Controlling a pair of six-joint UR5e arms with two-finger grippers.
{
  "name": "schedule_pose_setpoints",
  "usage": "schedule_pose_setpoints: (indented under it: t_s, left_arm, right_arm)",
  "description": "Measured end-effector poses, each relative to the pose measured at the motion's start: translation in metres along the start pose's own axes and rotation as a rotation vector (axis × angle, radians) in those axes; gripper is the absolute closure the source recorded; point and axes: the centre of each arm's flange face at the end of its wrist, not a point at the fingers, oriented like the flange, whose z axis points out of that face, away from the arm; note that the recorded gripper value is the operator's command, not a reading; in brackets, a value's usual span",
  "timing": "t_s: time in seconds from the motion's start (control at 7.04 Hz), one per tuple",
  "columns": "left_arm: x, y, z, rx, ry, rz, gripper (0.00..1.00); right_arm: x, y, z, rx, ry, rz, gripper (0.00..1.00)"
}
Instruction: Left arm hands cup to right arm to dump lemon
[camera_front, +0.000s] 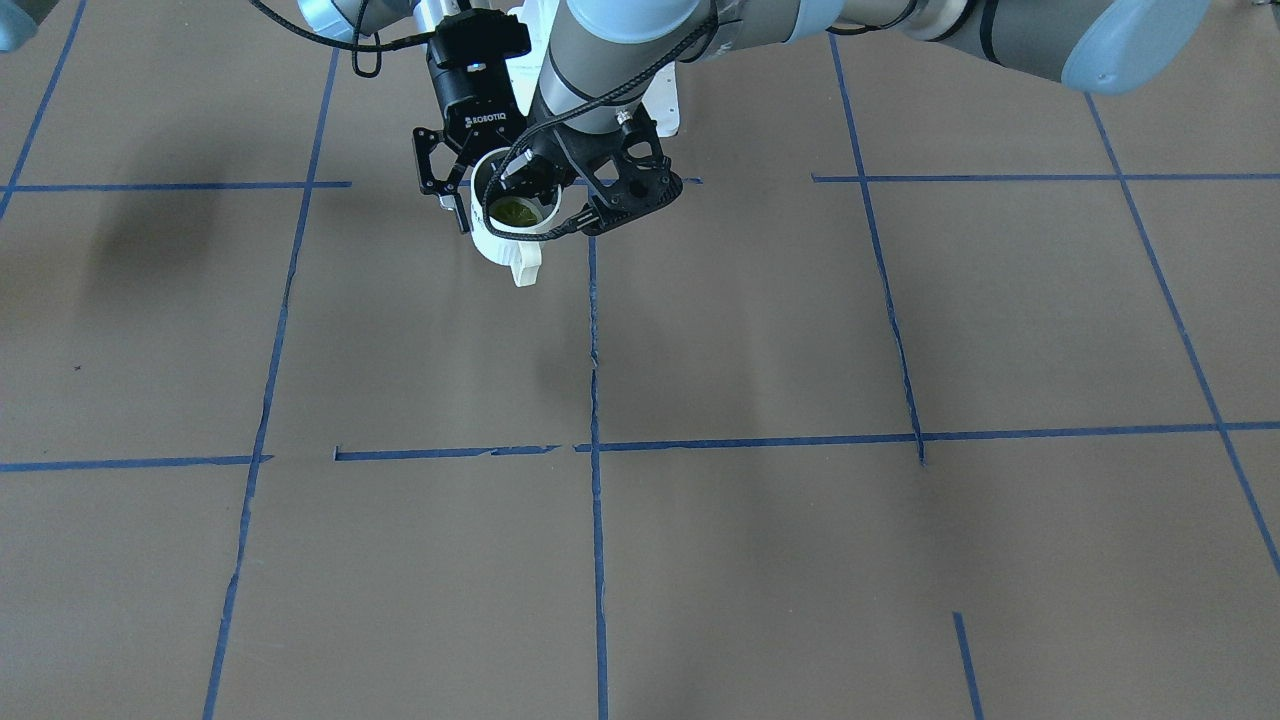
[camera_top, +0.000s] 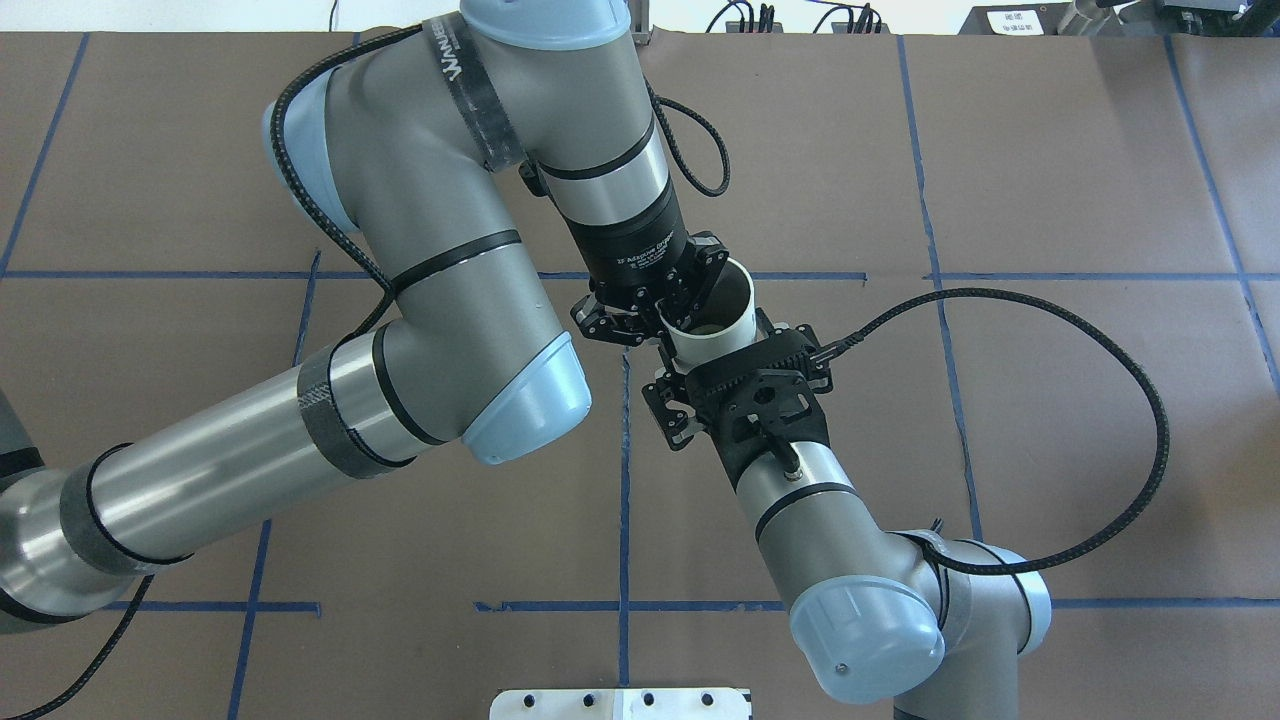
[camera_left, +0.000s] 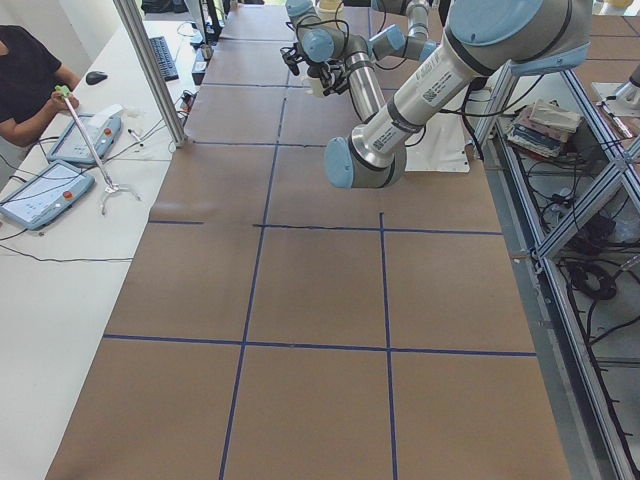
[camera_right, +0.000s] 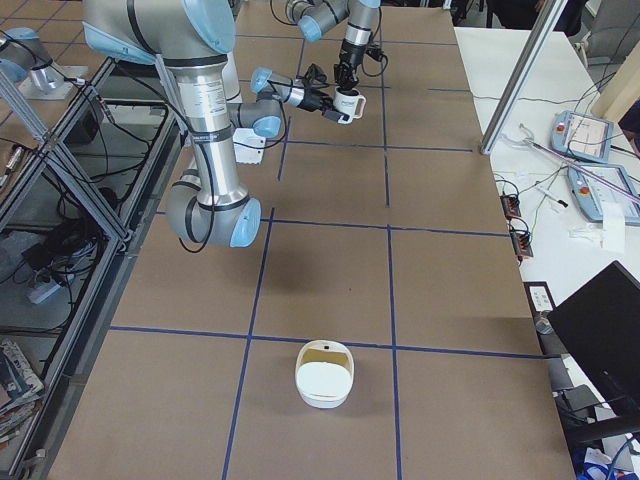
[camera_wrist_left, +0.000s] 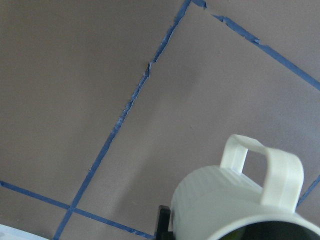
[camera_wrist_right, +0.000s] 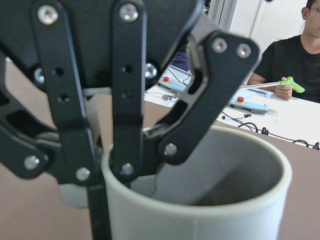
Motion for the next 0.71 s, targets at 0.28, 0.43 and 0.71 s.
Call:
schedule_pose_setpoints:
  t_s: [0.28,0.43,0.71]
  left_arm:
    - [0.000,0.004,0.001,-0.027,0.000,0.006,0.00]
    - [0.000,0.006,-0.001,-0.032,0.005,0.014,0.00]
    - [-0.005,0.017,-0.021,-0.022,0.045,0.045,0.00]
  right_arm:
    - [0.000,0.006,0.003,-0.007,0.006,-0.011,0.73]
    - [0.001,0.009,0.004,-0.010,0.009,-0.017,0.73]
    - [0.001,0.015,0.003,-0.016,0.008,-0.025,0.73]
